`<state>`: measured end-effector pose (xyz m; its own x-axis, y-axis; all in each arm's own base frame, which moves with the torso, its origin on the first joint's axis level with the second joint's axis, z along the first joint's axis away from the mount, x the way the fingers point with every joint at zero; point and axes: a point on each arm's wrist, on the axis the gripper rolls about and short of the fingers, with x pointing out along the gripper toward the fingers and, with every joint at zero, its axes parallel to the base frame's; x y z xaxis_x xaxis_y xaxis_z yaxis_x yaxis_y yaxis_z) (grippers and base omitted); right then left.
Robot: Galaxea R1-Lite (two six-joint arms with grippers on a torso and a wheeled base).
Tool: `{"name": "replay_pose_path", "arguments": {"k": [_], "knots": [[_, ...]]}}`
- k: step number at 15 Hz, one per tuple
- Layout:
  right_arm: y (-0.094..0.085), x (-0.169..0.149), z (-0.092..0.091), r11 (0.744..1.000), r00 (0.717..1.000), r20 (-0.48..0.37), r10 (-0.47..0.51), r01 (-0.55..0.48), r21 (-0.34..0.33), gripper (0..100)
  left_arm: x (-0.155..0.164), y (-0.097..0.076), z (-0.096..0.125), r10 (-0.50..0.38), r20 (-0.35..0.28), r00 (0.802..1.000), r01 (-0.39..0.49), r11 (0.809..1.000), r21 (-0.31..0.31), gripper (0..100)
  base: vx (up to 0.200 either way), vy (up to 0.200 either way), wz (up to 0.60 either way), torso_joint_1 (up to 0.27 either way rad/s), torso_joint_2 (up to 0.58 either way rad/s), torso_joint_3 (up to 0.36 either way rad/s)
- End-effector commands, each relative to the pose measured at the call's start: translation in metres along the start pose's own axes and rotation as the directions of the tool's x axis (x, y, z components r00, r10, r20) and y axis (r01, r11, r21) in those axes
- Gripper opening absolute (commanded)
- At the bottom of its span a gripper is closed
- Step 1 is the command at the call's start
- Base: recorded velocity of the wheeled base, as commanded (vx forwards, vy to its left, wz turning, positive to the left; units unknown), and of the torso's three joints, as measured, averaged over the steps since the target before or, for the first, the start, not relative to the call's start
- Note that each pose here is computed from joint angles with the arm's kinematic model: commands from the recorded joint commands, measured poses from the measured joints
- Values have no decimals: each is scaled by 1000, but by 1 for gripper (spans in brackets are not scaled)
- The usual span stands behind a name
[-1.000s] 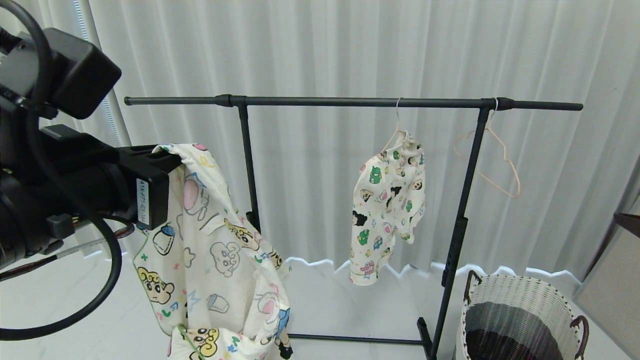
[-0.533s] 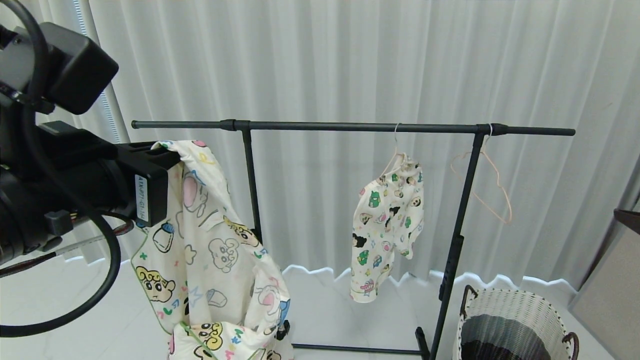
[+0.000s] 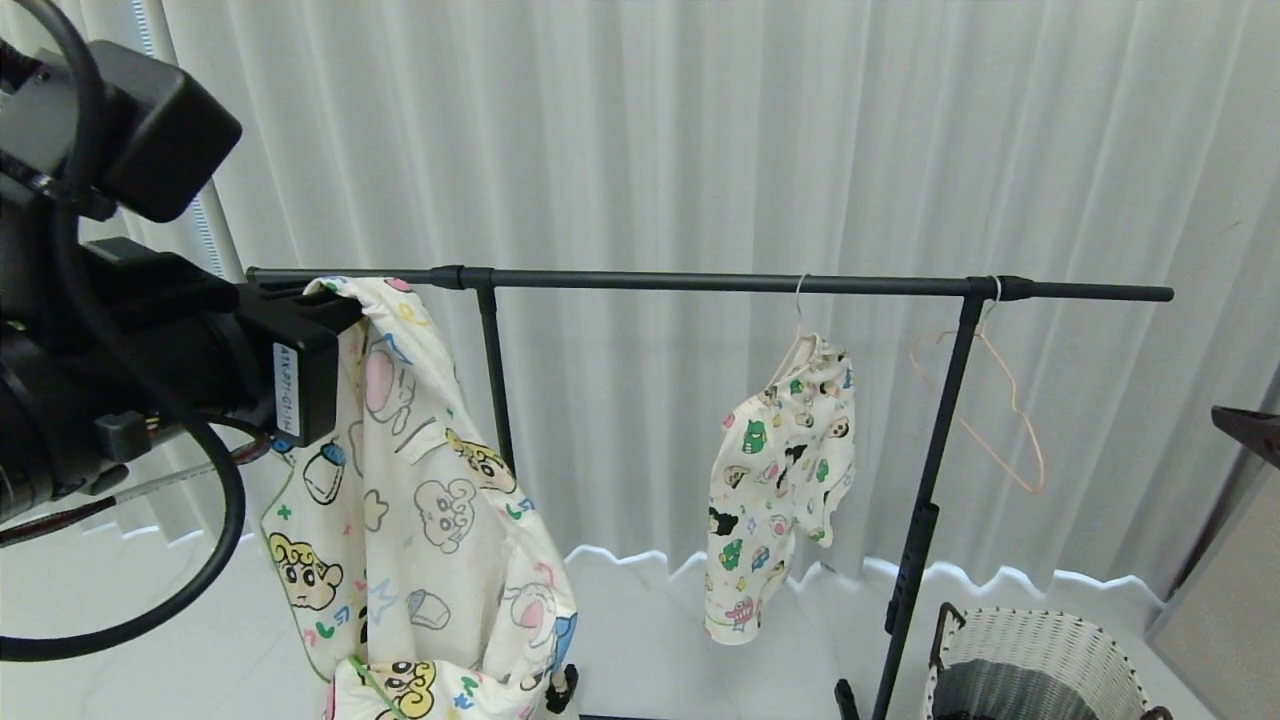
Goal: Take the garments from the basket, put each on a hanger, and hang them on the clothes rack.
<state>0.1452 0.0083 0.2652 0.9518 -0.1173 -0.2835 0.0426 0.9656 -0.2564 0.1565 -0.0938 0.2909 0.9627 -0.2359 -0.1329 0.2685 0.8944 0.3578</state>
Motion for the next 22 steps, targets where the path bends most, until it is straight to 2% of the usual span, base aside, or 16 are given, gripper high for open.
{"name": "replay_pose_path", "arguments": {"k": [1,5,8,12,15,18,20,22], "knots": [[1,5,-1,1000,1000,-15,4,-4,-4,100,0,0,0,0,2,1000,0,1000,-1,0,200,0,0,22,7,-7],[1,16,-3,1000,999,-52,-5,5,1,100,0,0,2,0,8,1000,0,1000,-3,0,200,0,0,7,1,4],[2,25,-3,999,998,-66,-9,12,32,100,0,1,2,-1,10,1000,1,1000,-3,0,200,0,0,1,1,-1],[1,37,-12,998,993,-113,34,-29,47,100,0,-1,2,-7,9,1000,7,1000,-1,0,200,0,0,2,1,0],[-11,62,-30,997,975,-220,19,-2,80,100,-3,-6,6,-34,29,999,34,999,14,0,0,0,0,0,0,0],[-17,97,-50,990,939,-342,36,13,142,100,-5,-6,7,-40,39,998,38,998,53,0,0,0,0,0,0,0],[-13,126,-59,978,937,-345,63,11,209,100,-4,-6,9,-34,52,998,32,998,52,0,0,0,0,0,0,0],[-11,152,-66,974,941,-325,93,-18,226,100,-4,-6,9,-33,56,998,30,998,51,0,0,0,0,0,0,0]]}}
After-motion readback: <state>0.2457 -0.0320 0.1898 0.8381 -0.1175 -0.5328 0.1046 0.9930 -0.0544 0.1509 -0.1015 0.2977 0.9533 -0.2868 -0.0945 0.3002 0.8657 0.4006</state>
